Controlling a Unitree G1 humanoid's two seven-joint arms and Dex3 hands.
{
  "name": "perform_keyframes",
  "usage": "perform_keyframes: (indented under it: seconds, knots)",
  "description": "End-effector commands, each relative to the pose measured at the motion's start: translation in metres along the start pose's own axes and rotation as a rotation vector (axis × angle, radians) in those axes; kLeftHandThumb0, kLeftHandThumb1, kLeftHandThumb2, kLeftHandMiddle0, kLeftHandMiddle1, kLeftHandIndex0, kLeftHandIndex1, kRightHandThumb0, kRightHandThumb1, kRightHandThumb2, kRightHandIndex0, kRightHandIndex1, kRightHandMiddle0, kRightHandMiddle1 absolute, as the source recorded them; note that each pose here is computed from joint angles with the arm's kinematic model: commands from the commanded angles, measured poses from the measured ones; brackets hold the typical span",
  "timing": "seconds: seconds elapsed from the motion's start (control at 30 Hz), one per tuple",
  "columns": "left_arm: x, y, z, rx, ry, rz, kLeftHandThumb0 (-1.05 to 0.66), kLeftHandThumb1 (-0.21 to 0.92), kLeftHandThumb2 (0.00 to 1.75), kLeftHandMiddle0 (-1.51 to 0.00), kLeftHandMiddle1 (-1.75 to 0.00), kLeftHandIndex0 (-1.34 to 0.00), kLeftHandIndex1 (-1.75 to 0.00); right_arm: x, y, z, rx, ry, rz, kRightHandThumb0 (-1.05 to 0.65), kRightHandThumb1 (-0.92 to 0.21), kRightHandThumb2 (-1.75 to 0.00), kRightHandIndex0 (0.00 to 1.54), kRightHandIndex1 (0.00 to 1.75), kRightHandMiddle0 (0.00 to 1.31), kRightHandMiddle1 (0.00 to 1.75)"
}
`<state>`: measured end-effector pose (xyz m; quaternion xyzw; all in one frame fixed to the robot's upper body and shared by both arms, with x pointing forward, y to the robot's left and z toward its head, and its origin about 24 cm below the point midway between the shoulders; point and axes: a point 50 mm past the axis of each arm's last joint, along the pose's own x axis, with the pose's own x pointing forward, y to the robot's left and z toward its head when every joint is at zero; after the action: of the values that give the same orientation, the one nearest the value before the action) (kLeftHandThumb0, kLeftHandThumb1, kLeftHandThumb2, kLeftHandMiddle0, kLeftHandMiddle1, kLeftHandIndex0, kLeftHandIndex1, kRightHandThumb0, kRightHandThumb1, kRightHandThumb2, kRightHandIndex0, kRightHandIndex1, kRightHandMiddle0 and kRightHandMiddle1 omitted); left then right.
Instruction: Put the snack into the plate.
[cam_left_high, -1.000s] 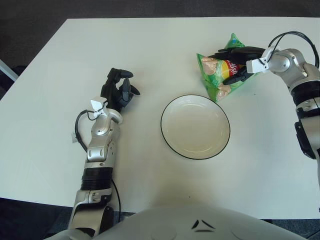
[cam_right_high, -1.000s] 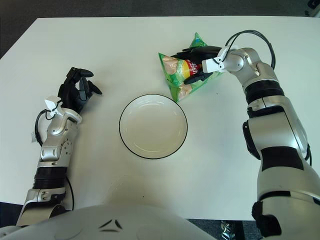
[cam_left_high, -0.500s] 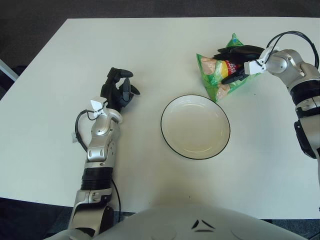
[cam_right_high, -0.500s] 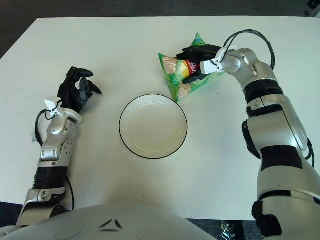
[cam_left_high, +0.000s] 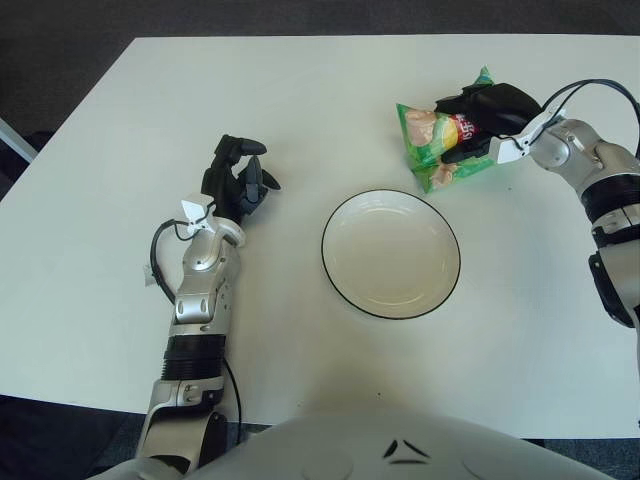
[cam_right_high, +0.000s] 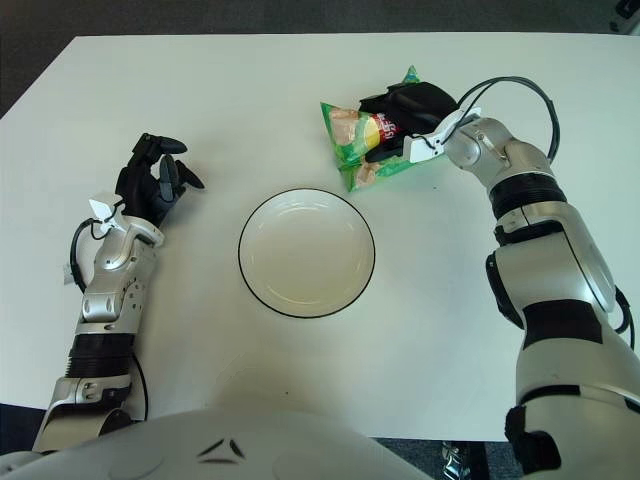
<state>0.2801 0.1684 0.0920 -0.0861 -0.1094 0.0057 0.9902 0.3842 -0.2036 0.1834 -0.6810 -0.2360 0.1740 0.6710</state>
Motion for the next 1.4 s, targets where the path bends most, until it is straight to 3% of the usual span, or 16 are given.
perform_keyframes:
  seconds: [0.0, 0.03, 0.1, 0.23, 0.5, 0.7, 0.97, 1.37]
  knots:
    - [-0.028, 0.003, -0.039, -0.040, 0.152, 0.058, -0.37, 0.77, 0.72, -0.78, -1.75, -0.30, -1.75, -0.008, 0.019, -0.005, -0.011, 0.049, 0.001, -0.01, -0.62, -0.77, 0.47, 1.46, 0.50, 1.58]
    - [-0.028, 0.003, -0.039, -0.040, 0.151, 0.058, -0.37, 0.77, 0.72, -0.78, -1.75, -0.30, -1.75, -0.009, 0.019, -0.006, -0.003, 0.052, -0.022, 0.00, -0.54, -0.93, 0.46, 1.56, 0.47, 1.64]
    - [-0.028, 0.003, -0.039, -0.039, 0.150, 0.058, -0.37, 0.77, 0.72, -0.78, -1.75, -0.30, -1.75, -0.010, 0.019, -0.006, 0.034, 0.056, -0.065, 0.00, -0.47, -1.08, 0.47, 1.65, 0.45, 1.68]
    - [-0.028, 0.003, -0.039, -0.038, 0.149, 0.058, -0.37, 0.77, 0.73, -0.78, -1.75, -0.30, -1.75, -0.013, 0.017, -0.008, 0.077, 0.058, -0.110, 0.00, -0.37, -1.22, 0.52, 1.73, 0.47, 1.66]
    - [-0.028, 0.003, -0.039, -0.036, 0.147, 0.060, -0.37, 0.77, 0.73, -0.78, -1.75, -0.30, -1.75, -0.014, 0.002, -0.010, 0.143, 0.056, -0.209, 0.00, -0.33, -1.28, 0.55, 1.75, 0.47, 1.68]
    - [-0.028, 0.003, -0.039, -0.036, 0.147, 0.060, -0.37, 0.76, 0.73, -0.77, -1.75, -0.30, -1.75, -0.013, -0.013, -0.008, 0.195, 0.040, -0.349, 0.00, -0.31, -1.32, 0.56, 1.75, 0.45, 1.72]
    - [-0.028, 0.004, -0.039, -0.037, 0.145, 0.062, -0.37, 0.76, 0.73, -0.77, -1.75, -0.30, -1.75, -0.012, -0.029, 0.003, 0.372, -0.024, -0.521, 0.00, -0.30, -1.35, 0.57, 1.75, 0.44, 1.74]
    - [-0.027, 0.005, -0.039, -0.034, 0.145, 0.064, -0.37, 0.76, 0.73, -0.77, -1.75, -0.30, -1.75, -0.018, -0.051, 0.039, 0.514, -0.169, -0.610, 0.00, -0.35, -1.28, 0.55, 1.73, 0.40, 1.75]
